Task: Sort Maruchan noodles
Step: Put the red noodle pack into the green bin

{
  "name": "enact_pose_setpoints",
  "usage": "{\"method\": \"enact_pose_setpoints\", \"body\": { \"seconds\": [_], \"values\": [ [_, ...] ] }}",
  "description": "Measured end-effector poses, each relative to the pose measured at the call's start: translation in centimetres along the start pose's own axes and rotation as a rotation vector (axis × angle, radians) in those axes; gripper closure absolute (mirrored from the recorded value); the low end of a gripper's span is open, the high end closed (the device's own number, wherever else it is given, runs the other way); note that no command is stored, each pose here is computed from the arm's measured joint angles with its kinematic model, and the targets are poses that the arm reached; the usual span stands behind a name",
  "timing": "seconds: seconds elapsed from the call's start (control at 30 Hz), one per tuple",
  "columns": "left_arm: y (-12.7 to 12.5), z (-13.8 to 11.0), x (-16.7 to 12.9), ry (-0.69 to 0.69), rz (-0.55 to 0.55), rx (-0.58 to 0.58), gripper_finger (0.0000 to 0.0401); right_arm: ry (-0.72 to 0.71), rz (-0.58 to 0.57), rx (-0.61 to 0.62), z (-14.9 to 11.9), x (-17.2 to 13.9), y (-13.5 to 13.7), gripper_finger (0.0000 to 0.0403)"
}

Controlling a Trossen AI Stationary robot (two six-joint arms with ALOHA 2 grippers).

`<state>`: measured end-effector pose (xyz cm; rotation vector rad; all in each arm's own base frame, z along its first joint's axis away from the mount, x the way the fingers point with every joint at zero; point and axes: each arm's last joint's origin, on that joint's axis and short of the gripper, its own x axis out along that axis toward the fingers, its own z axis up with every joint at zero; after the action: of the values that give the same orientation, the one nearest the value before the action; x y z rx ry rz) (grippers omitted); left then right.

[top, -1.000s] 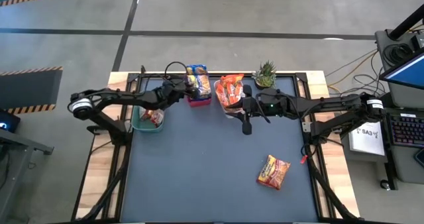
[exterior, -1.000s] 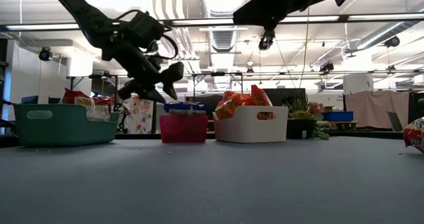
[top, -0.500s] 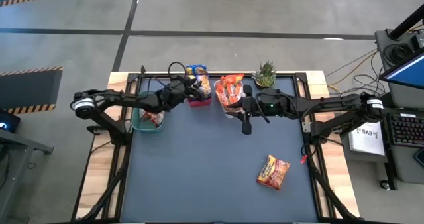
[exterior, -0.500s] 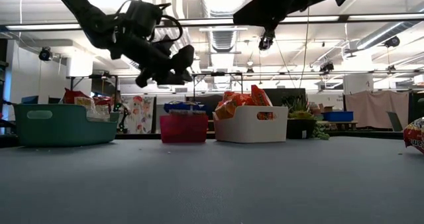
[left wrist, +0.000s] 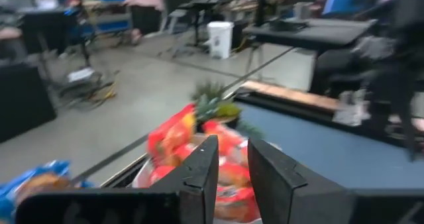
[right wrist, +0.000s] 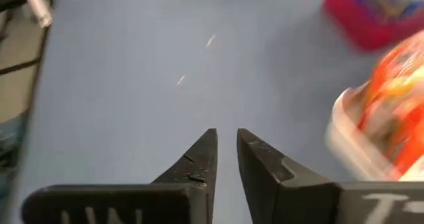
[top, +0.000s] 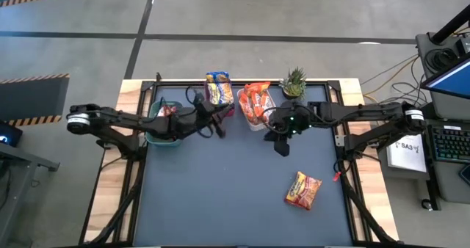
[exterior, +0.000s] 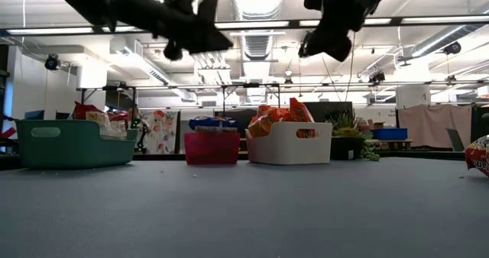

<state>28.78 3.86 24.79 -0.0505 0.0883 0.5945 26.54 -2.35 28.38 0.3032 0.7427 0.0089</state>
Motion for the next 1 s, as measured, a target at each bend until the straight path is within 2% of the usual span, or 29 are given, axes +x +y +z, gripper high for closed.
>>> {"method": "enact_pose_setpoints", "body": {
  "seconds": [0.1, 0.23, 0.43, 0.6, 0.73, 1.0],
  "values": [
    [-1.1, 0.9, -1.3, -0.032, -0.056, 0.015, 0.0339, 0.122, 0.060, 0.079, 0.0, 0.0, 0.4, 0.0375],
    [-2.1, 1.7, -2.8, -0.059, -0.111, 0.037, 0.0339, 0.363, 0.086, 0.182, -0.8, 1.0, 1.2, 0.0392],
    [-2.5, 2.2, -3.8, -0.056, -0.144, 0.050, 0.0339, 0.806, 0.008, 0.240, -3.2, 2.2, 3.1, 0.0394],
    [-2.5, 2.1, -3.9, -0.049, -0.147, 0.004, 0.0340, 1.033, -0.027, 0.242, -6.3, 3.3, 5.4, 0.0394],
    [-2.8, 1.4, -4.1, 0.022, -0.157, -0.047, 0.0340, 1.112, -0.034, 0.236, -9.1, 3.9, 7.1, 0.0394],
    [-4.0, 1.6, -5.3, 0.018, -0.221, -0.066, 0.0340, 1.114, -0.189, 0.296, -12.6, 4.2, 9.1, 0.0394]
  ]
}}
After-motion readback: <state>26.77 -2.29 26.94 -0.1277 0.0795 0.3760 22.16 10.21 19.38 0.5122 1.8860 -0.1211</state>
